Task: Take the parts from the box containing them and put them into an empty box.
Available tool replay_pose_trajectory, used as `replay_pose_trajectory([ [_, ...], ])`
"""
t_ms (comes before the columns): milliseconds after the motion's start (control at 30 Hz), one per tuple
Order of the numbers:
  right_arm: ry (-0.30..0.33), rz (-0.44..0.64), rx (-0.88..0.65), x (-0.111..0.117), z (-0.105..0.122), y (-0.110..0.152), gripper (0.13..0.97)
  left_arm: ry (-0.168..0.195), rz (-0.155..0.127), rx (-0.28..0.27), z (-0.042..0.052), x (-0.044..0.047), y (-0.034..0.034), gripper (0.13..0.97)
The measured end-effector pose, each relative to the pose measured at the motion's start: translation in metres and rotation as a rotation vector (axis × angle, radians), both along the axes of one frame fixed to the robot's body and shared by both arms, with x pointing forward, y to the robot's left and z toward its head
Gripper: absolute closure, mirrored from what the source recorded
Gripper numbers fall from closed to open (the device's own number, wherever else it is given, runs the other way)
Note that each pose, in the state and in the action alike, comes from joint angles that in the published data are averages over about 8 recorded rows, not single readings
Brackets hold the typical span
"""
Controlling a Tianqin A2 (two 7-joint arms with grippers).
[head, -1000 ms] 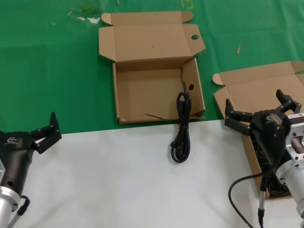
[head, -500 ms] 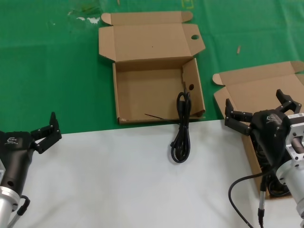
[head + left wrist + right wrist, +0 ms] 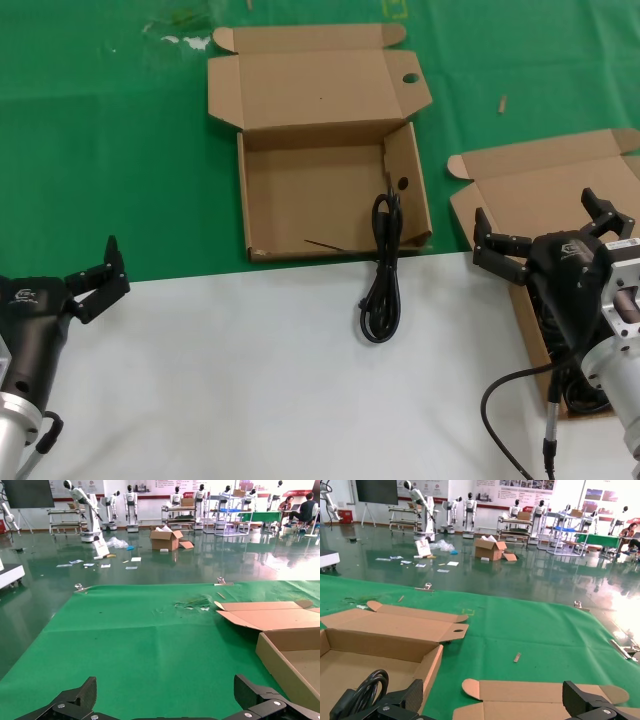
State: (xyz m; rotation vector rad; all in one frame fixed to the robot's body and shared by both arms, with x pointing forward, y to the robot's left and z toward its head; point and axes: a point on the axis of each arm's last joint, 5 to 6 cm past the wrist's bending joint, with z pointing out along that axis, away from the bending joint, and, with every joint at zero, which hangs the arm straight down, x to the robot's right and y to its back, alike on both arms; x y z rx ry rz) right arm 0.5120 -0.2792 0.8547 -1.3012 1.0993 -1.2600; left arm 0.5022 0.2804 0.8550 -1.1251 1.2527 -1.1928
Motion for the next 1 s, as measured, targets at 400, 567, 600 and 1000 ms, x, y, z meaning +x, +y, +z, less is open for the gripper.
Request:
replay_pose_trajectory([
  [400,0.0,0.0,0.0,0.0,0.0,0.0,0.13,0.0,0.0,0.0,0.0,0.0,0.0,0.132],
  [567,0.0,0.0,0.0,0.0,0.0,0.0,0.13,0.0,0.0,0.0,0.0,0.0,0.0,0.132],
  [600,0.0,0.0,0.0,0.0,0.0,0.0,0.13,0.0,0.0,0.0,0.0,0.0,0.0,0.132],
  [1000,0.0,0.0,0.0,0.0,0.0,0.0,0.13,0.0,0.0,0.0,0.0,0.0,0.0,0.132],
])
